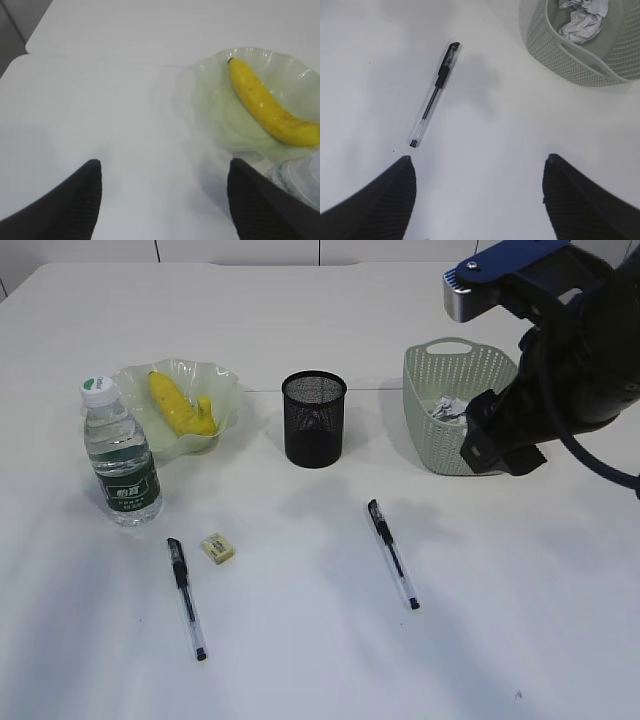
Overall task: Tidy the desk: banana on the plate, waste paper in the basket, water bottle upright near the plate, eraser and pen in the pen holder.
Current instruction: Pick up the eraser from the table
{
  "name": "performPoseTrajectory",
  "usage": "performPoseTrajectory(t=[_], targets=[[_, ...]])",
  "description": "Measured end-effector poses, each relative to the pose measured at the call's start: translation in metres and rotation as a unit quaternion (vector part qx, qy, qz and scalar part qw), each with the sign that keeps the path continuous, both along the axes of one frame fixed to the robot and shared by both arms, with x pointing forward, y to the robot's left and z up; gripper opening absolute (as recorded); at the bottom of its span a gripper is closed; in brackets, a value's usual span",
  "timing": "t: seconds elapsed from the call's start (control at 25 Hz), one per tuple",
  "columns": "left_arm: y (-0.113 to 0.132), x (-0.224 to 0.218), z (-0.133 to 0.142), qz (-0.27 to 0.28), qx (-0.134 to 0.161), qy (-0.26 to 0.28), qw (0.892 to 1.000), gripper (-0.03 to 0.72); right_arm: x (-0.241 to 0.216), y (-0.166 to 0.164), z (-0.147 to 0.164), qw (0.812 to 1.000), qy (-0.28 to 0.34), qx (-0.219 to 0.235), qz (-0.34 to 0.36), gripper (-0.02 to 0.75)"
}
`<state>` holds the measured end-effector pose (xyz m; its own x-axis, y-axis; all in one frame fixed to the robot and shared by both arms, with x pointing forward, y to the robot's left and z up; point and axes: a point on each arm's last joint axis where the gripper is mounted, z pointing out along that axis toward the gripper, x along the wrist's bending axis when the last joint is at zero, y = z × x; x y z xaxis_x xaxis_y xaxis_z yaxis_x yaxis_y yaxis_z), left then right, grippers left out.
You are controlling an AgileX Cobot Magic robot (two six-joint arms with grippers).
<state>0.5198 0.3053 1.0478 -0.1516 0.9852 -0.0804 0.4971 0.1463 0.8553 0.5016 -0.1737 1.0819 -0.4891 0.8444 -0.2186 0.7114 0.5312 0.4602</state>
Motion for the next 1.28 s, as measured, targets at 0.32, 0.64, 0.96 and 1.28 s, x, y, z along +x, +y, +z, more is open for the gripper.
performPoseTrajectory(t=[0.32, 0.64, 0.96, 1.28], targets=[[0.005, -0.012, -0.014, 0.047, 0.002, 0.096, 0.994, 0.552, 0.000, 0.000, 0.000, 1.000, -0.002, -0.003, 0.001, 0.586], [0.001, -0.028, -0.023, -0.019, 0.045, 0.242, 0.969, 0.552, 0.000, -0.001, 0.000, 1.000, -0.002, -0.004, 0.001, 0.586], [-0.011, -0.037, -0.016, -0.085, 0.006, 0.320, 0.944, 0.545, 0.000, 0.005, 0.002, 1.000, 0.010, 0.028, -0.005, 0.580], [-0.020, -0.042, -0.016, -0.113, -0.035, 0.345, 0.931, 0.538, 0.038, 0.035, 0.011, 0.997, 0.051, 0.061, 0.002, 0.544]])
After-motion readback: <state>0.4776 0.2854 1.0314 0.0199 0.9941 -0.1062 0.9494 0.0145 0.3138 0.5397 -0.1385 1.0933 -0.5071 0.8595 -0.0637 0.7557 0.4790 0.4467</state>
